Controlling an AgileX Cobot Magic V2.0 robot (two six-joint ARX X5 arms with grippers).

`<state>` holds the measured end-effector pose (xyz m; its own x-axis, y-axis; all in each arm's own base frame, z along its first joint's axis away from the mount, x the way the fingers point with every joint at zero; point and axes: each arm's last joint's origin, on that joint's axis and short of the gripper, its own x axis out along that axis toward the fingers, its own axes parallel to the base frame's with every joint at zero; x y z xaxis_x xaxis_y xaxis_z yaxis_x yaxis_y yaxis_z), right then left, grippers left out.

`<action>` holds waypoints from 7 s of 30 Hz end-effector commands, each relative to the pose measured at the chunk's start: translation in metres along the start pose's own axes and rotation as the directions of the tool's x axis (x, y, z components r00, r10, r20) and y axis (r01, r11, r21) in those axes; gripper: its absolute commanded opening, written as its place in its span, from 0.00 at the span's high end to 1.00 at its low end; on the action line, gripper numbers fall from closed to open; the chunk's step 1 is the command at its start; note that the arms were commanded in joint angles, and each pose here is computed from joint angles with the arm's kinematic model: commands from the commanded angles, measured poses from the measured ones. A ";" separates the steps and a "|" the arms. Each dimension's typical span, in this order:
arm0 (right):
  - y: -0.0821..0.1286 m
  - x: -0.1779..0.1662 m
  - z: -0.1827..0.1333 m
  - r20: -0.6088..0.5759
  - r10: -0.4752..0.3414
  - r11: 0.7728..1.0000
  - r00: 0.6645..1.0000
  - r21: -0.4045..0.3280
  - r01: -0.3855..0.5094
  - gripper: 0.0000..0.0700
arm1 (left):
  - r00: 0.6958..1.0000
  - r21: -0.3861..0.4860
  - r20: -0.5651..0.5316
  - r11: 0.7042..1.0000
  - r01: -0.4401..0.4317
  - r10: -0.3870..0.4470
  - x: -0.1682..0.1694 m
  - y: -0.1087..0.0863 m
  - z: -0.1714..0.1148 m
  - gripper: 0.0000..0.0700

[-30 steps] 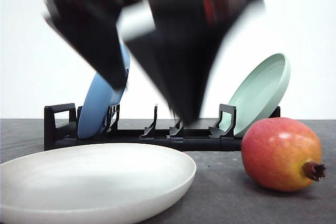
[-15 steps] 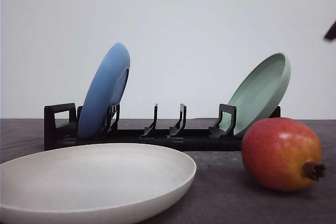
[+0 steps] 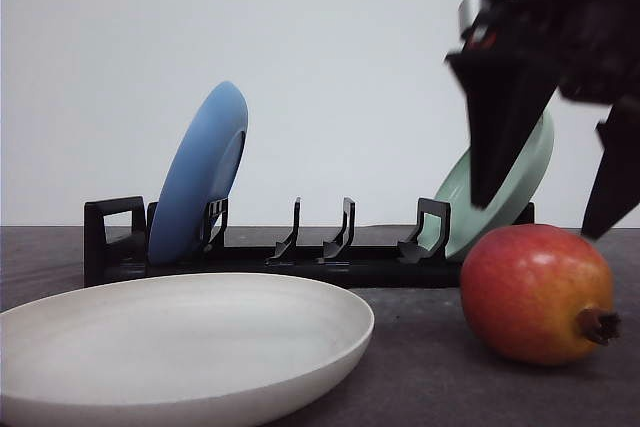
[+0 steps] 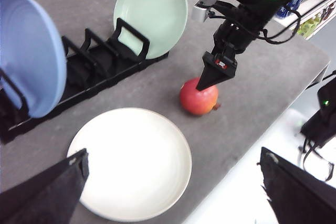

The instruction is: Place pomegranate in white plate

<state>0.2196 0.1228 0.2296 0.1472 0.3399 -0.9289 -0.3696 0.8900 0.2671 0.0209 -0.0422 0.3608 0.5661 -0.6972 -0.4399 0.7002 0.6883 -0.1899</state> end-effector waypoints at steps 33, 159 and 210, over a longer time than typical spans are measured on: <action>0.064 -0.004 0.057 -0.033 0.045 0.996 0.998 -0.080 -0.047 0.37 | 1.000 0.004 -0.001 1.000 0.012 -0.012 -0.005 0.002 0.000 0.09; 0.004 -0.173 -0.195 0.799 0.224 0.967 0.558 -0.253 -0.026 0.99 | 0.761 -0.123 0.363 0.837 -0.533 0.538 0.052 0.068 -0.058 1.00; 0.004 -0.173 -0.195 0.799 0.225 0.967 0.558 -0.253 -0.026 0.99 | 0.657 -0.165 0.332 0.728 -0.666 0.676 0.109 0.116 -0.156 1.00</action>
<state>0.0136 0.0084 0.3381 0.7355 0.6230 -0.2663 -0.5821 0.7821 0.2224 0.0956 -0.0070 0.1564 0.9901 -0.0577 -0.1276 0.0598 0.9981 0.0131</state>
